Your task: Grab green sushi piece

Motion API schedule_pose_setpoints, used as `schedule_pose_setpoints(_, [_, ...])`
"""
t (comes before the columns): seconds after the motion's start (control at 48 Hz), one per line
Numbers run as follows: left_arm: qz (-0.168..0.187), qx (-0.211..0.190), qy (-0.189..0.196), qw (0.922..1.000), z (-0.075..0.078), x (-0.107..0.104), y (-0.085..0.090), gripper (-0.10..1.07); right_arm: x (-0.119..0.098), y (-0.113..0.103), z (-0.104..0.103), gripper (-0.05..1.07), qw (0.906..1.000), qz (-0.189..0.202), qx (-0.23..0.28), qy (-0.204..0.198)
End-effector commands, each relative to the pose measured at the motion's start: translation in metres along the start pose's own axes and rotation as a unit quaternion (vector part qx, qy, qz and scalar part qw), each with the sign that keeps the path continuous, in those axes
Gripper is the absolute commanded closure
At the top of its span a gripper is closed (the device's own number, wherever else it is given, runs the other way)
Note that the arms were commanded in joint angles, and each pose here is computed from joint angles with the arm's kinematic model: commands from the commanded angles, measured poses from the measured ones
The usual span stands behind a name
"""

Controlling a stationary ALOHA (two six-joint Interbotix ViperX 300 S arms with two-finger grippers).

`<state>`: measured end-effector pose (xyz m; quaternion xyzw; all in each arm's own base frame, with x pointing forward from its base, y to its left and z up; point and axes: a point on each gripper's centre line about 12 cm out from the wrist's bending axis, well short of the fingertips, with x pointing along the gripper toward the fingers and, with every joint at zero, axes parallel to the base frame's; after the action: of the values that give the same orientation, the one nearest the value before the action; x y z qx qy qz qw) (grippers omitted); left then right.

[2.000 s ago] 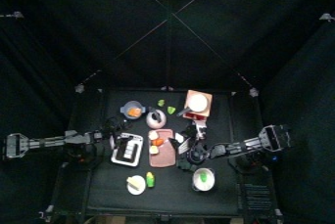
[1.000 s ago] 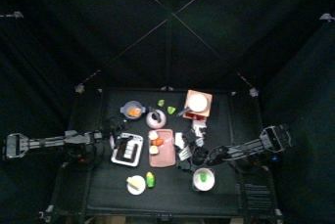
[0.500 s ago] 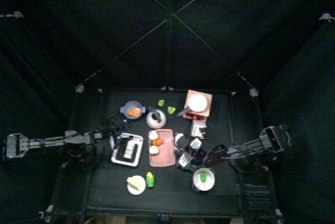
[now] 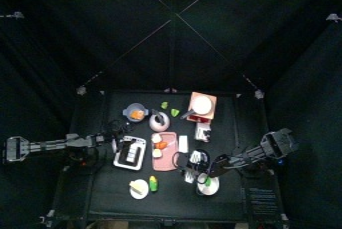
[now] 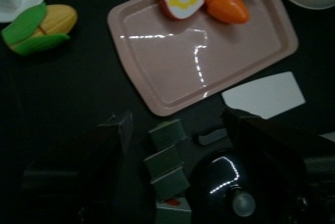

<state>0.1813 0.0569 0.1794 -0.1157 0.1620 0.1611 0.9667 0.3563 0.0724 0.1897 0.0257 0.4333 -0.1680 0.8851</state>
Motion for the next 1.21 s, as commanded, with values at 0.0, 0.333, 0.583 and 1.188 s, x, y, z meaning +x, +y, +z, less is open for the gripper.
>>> schedule_pose_setpoints(0.0, [-0.001,-0.001,-0.01,0.9999,0.006,0.001,-0.001,0.02,-0.002,0.004,0.005,0.01,0.9998,0.016,0.001,-0.01])
schedule_pose_setpoints(0.333, [0.0,0.0,-0.009,1.0,0.005,0.001,0.0,0.02,0.031,0.013,-0.019,0.01,0.9993,0.016,-0.021,0.026])
schedule_pose_setpoints(0.583, [0.0,-0.001,-0.009,1.0,0.005,0.001,0.0,0.02,0.042,0.009,-0.03,0.01,0.9987,0.006,-0.029,0.042])
schedule_pose_setpoints(1.188, [0.002,-0.001,-0.006,1.0,0.003,0.0,0.001,0.02,0.066,-0.01,-0.038,0.01,0.9976,-0.015,-0.023,0.064])
